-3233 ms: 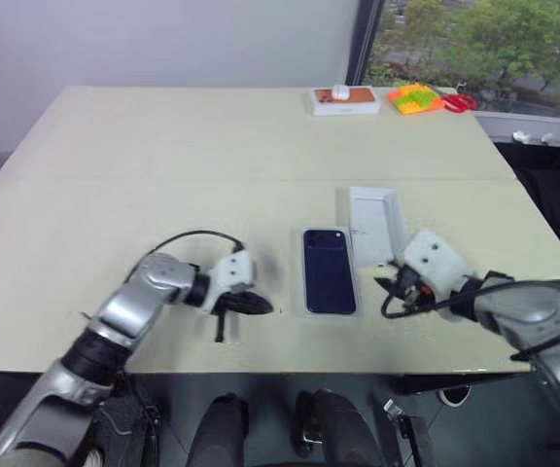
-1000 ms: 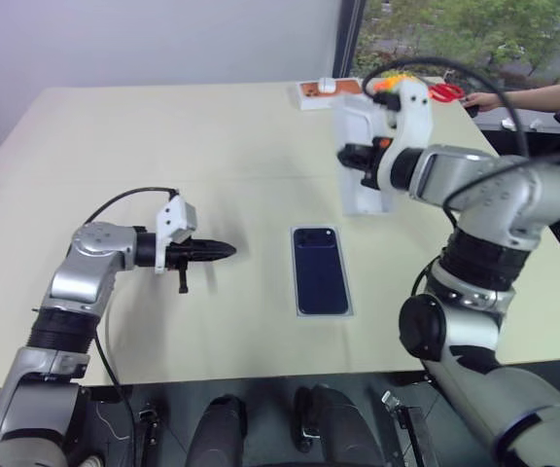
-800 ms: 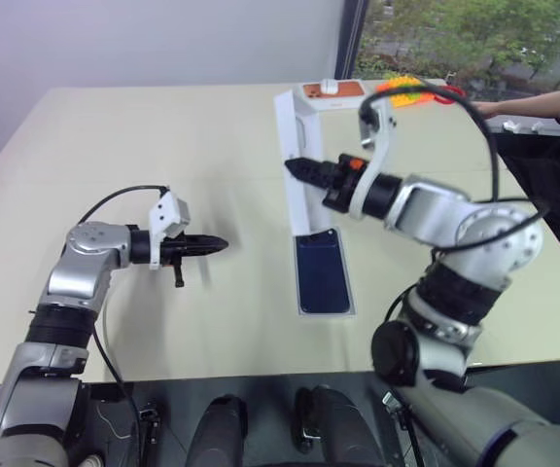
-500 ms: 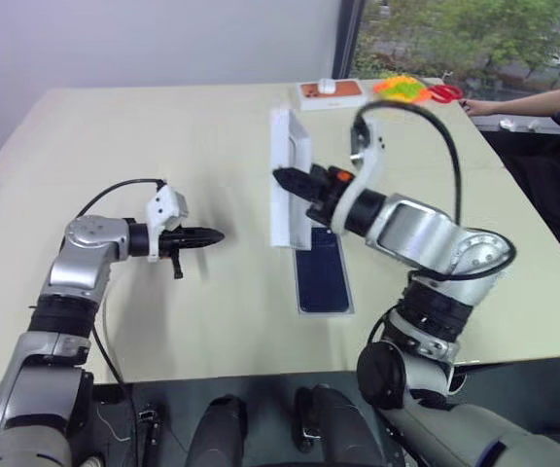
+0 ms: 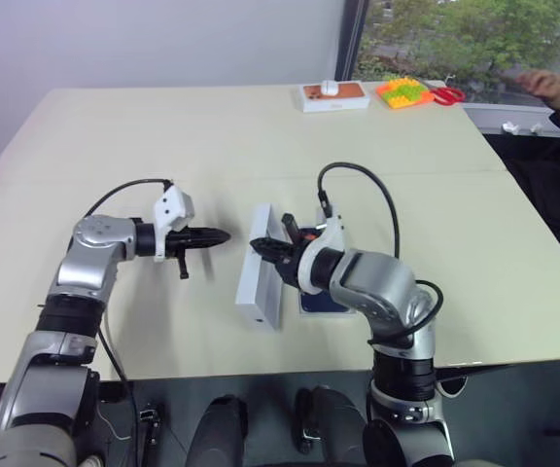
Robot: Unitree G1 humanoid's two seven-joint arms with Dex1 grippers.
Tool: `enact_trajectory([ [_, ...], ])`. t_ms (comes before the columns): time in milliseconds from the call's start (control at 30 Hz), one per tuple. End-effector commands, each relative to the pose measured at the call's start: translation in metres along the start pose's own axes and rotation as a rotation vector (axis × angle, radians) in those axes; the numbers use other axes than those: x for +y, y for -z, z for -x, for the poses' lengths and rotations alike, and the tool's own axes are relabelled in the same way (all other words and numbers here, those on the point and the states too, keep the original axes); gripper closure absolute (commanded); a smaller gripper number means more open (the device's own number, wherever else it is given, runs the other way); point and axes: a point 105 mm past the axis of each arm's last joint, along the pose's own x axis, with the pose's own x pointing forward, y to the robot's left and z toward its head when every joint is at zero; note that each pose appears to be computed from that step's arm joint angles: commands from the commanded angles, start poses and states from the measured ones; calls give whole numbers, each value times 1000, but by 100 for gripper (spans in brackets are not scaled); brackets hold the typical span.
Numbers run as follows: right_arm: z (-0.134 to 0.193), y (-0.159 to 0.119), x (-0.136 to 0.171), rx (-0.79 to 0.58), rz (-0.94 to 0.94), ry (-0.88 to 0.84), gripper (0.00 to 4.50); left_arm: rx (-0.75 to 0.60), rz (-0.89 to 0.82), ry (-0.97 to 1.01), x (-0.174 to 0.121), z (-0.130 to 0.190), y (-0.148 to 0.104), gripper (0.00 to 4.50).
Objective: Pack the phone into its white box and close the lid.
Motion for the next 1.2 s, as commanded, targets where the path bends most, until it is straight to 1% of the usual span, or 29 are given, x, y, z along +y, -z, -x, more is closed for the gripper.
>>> enact_trajectory([
  [33,10,-10,12,-39,31,-75,360,-48,-30,69,-15,-11,-16,450],
  [100,13,-16,12,-58,51,-75,260,-55,-21,101,-23,-14,-18,450],
  [133,16,-22,11,-76,73,-69,219,-61,-12,131,-30,-16,-19,450],
  [167,19,-27,12,-93,93,-70,158,-70,4,161,-37,-18,-20,450],
  [233,25,-36,12,-118,157,-64,60,-84,30,208,-48,-20,-23,450],
  [333,35,-47,13,-141,297,-42,60,-77,37,247,-58,-22,-23,450],
  [400,44,-56,9,-161,430,2,60,-94,47,263,-64,-26,-27,450],
  [467,54,-68,2,-196,547,63,60,-117,54,287,-71,-30,-32,450],
  [567,69,-83,-5,-236,661,115,60,-132,61,310,-80,-36,-36,450],
  [700,93,-102,-27,-262,873,273,60,-136,46,311,-90,-50,-37,450],
  [733,99,-105,-32,-260,932,310,60,-132,48,304,-91,-54,-37,450],
  [800,103,-106,-37,-245,993,333,60,-123,47,289,-91,-60,-36,450],
  [933,105,-104,-41,-205,1140,358,60,-131,59,245,-84,-59,-36,450],
  [1000,109,-105,-43,-188,1232,386,60,-156,105,202,-71,-50,-41,450],
  [1167,112,-104,-47,-144,1364,412,60,-171,142,112,-49,-31,-47,450],
  [1200,112,-103,-48,-133,1380,409,83,-156,152,87,-43,-26,-44,450],
])
